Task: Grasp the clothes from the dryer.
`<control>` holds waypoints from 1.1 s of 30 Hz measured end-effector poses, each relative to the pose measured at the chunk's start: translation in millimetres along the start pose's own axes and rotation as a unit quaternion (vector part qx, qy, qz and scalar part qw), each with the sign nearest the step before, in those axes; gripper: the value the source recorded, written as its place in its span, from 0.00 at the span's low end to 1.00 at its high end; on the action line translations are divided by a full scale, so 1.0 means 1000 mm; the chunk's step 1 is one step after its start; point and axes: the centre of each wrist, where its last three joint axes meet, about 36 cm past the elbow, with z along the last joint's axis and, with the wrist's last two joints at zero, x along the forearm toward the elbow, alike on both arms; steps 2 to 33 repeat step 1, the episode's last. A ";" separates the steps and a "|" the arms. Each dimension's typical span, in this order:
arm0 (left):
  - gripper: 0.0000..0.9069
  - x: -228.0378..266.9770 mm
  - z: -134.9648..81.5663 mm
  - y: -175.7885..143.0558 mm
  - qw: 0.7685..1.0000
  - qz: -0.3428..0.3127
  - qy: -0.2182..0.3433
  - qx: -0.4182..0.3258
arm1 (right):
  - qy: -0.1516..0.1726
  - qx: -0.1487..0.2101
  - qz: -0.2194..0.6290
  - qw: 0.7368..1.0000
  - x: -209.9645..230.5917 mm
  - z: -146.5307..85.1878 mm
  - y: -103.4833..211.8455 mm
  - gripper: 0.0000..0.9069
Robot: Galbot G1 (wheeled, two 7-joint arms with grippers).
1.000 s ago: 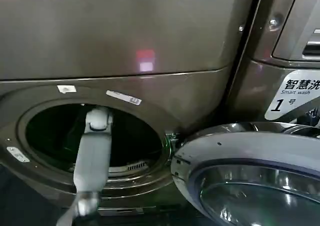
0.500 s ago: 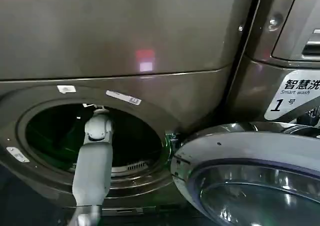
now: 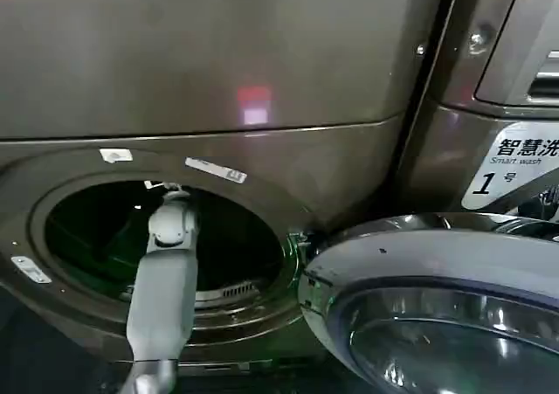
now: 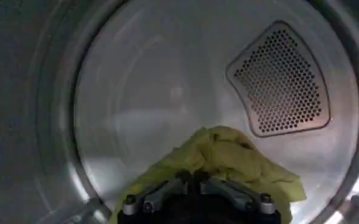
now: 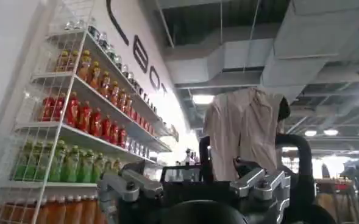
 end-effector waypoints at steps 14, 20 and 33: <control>0.00 0.000 0.000 0.000 1.000 0.001 0.000 0.000 | 0.000 0.000 0.000 1.000 0.000 0.000 0.000 1.00; 0.00 0.000 0.000 0.000 1.000 0.001 0.000 0.000 | 0.000 0.000 0.000 1.000 0.000 0.000 0.000 1.00; 0.00 0.000 0.000 0.000 1.000 0.001 0.000 0.000 | 0.000 0.000 0.000 1.000 0.000 0.000 0.000 1.00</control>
